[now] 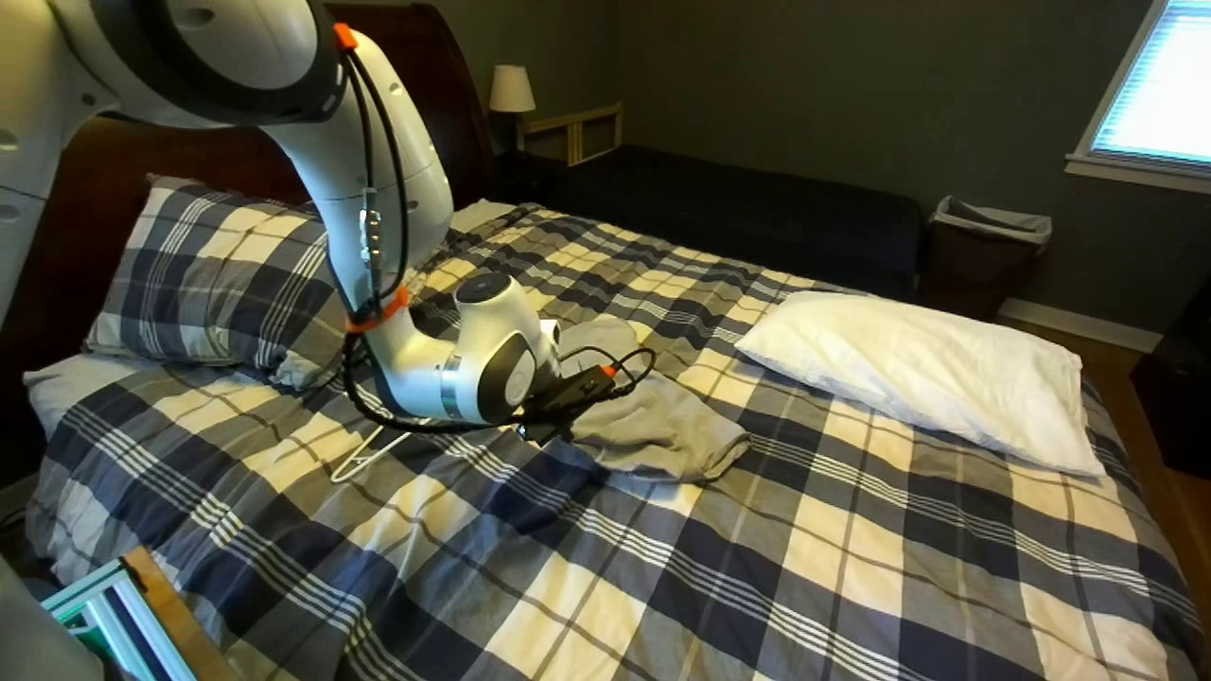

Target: Unfold the cloth on the bed

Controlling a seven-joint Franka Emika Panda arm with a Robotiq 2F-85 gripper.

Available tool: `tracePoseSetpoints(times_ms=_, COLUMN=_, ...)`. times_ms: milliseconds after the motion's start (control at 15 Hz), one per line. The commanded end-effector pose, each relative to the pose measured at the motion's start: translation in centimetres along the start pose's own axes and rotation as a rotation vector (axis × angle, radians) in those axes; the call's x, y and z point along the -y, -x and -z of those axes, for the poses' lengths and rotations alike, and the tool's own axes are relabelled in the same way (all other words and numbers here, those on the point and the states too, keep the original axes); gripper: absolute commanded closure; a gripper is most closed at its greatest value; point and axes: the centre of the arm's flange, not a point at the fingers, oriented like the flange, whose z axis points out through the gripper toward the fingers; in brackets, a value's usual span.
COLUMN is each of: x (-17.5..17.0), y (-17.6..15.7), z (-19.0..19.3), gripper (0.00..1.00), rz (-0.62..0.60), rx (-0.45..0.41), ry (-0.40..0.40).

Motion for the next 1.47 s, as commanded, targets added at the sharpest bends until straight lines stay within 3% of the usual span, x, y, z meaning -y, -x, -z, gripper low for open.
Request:
tracePoseSetpoints(times_ms=0, x=2.3, y=2.9, z=-0.5, gripper=0.70, rz=-0.004, rx=0.036, ry=0.010)
tracePoseSetpoints(times_ms=600, x=4.9, y=13.8, z=8.6, gripper=0.02, rz=-0.372, rx=-0.219, ry=0.361)
tracePoseSetpoints(times_ms=800, x=0.7, y=14.5, z=9.5, gripper=0.00, rz=-0.456, rx=-0.266, ry=0.449)
tracePoseSetpoints(times_ms=867, x=-0.5, y=14.4, z=9.8, gripper=0.00, rz=-0.439, rx=-0.281, ry=0.434)
tracePoseSetpoints(times_ms=1067, x=-4.8, y=13.5, z=11.4, gripper=0.00, rz=-0.445, rx=-0.462, ry=0.390)
tracePoseSetpoints(times_ms=1133, x=-5.7, y=13.0, z=11.8, gripper=0.00, rz=-0.415, rx=-0.466, ry=0.439)
tracePoseSetpoints(times_ms=1200, x=-2.9, y=12.1, z=11.3, gripper=0.00, rz=-0.417, rx=-0.417, ry=0.432)
tracePoseSetpoints(times_ms=1400, x=-4.9, y=12.3, z=12.1, gripper=0.00, rz=-0.411, rx=-0.445, ry=0.466)
